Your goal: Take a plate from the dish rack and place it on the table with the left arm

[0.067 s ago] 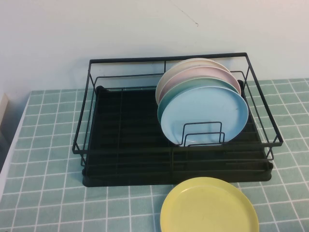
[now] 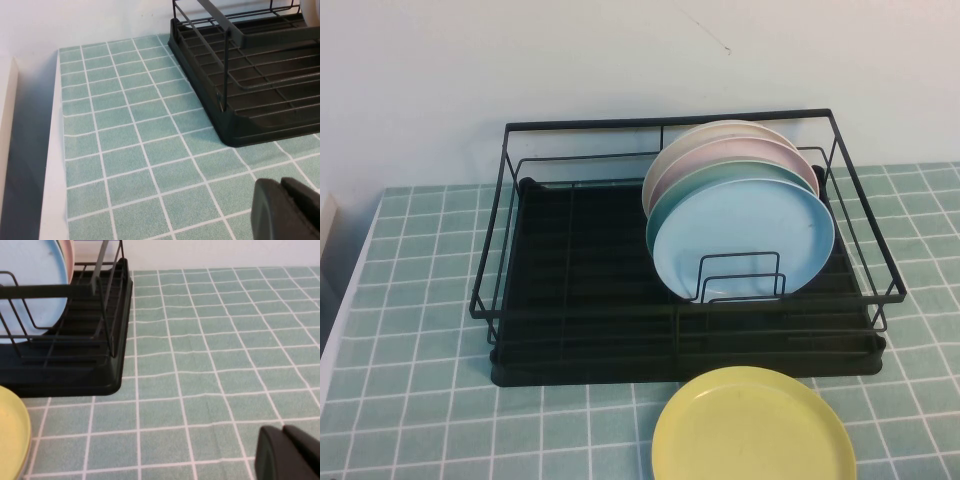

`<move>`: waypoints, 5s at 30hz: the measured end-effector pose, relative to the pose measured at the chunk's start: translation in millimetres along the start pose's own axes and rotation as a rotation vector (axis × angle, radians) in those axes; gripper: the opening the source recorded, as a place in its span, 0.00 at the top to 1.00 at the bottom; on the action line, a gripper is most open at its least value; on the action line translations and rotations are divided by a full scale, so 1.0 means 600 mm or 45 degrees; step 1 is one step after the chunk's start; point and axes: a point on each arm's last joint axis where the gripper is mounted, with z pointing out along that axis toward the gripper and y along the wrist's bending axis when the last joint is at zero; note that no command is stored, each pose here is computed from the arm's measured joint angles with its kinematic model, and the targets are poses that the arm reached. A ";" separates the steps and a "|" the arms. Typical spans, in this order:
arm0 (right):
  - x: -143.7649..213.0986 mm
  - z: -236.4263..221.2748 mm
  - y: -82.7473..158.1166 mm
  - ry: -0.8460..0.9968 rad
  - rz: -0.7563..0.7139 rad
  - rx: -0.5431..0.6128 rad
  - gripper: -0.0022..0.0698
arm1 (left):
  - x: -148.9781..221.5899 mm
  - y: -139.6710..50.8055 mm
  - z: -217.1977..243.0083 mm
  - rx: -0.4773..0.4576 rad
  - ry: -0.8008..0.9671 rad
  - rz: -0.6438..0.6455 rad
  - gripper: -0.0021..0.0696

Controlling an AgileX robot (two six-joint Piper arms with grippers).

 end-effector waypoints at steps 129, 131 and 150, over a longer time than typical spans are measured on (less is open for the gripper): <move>0.000 0.000 0.000 0.000 0.000 0.000 0.97 | -0.522 -0.111 0.246 0.877 0.523 0.044 0.98; 0.000 0.000 0.000 0.000 0.000 0.000 0.97 | -0.511 -0.131 0.264 0.899 0.551 0.075 0.98; 0.000 0.000 0.000 0.000 0.000 0.000 0.97 | -0.416 -0.282 0.405 1.143 0.476 0.174 0.96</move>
